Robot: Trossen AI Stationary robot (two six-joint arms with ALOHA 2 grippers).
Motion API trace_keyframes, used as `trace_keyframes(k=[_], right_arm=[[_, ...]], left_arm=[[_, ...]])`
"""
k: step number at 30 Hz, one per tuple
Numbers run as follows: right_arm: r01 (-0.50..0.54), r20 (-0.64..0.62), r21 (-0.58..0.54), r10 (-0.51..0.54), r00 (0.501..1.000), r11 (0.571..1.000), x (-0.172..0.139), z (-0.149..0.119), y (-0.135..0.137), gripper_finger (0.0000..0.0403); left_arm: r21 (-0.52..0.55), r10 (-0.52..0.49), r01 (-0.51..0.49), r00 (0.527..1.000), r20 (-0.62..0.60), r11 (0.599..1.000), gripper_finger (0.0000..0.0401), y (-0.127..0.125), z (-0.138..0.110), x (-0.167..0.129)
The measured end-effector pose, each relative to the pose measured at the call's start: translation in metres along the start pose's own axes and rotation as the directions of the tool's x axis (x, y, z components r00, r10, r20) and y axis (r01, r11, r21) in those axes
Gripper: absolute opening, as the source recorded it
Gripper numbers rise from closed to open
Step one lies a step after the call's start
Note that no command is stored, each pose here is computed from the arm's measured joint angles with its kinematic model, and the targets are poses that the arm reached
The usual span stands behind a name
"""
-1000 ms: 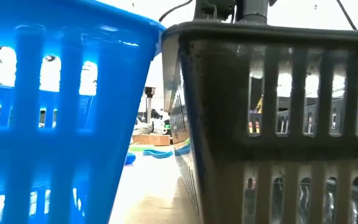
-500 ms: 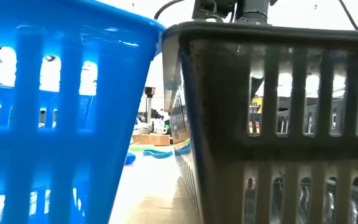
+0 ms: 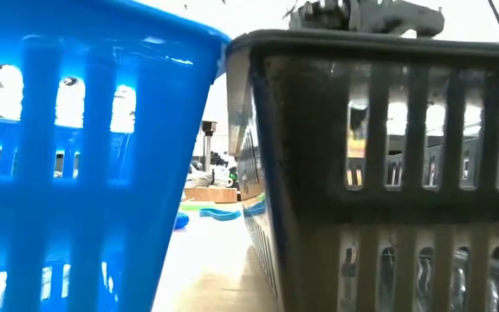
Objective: Pick & Place Office Desk Supplies
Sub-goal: Put the yellow crayon box into the black bin
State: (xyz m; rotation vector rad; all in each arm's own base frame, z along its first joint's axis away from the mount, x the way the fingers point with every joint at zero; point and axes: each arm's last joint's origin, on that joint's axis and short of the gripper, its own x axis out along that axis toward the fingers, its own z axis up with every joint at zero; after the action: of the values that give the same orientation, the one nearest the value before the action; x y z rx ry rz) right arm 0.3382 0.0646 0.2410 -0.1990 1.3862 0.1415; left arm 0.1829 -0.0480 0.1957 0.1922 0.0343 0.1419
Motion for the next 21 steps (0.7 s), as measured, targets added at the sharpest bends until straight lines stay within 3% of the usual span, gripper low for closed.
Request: trace_keyframes(k=[6, 12, 21], right_arm=[[0.015, 0.111, -0.015, -0.013, 0.994, 1.000, -0.040, 0.014, 0.019, 0.0052], [-0.073, 0.250, -0.068, 0.088, 0.964, 0.995, -0.069, 0.027, 0.049, 0.0052], [-0.132, 0.226, -0.063, 0.143, 0.964, 0.989, -0.046, 0.039, 0.078, 0.0052]], left_arm=[[-0.001, 0.000, 0.000, 1.000, 0.000, 1.000, 0.0246, 0.000, 0.000, 0.000], [-0.004, 0.000, 0.000, 1.000, 0.000, 1.000, 0.0246, 0.000, 0.000, 0.000], [-0.005, 0.000, 0.000, 1.000, 0.000, 1.000, 0.0246, 0.000, 0.000, 0.000]])
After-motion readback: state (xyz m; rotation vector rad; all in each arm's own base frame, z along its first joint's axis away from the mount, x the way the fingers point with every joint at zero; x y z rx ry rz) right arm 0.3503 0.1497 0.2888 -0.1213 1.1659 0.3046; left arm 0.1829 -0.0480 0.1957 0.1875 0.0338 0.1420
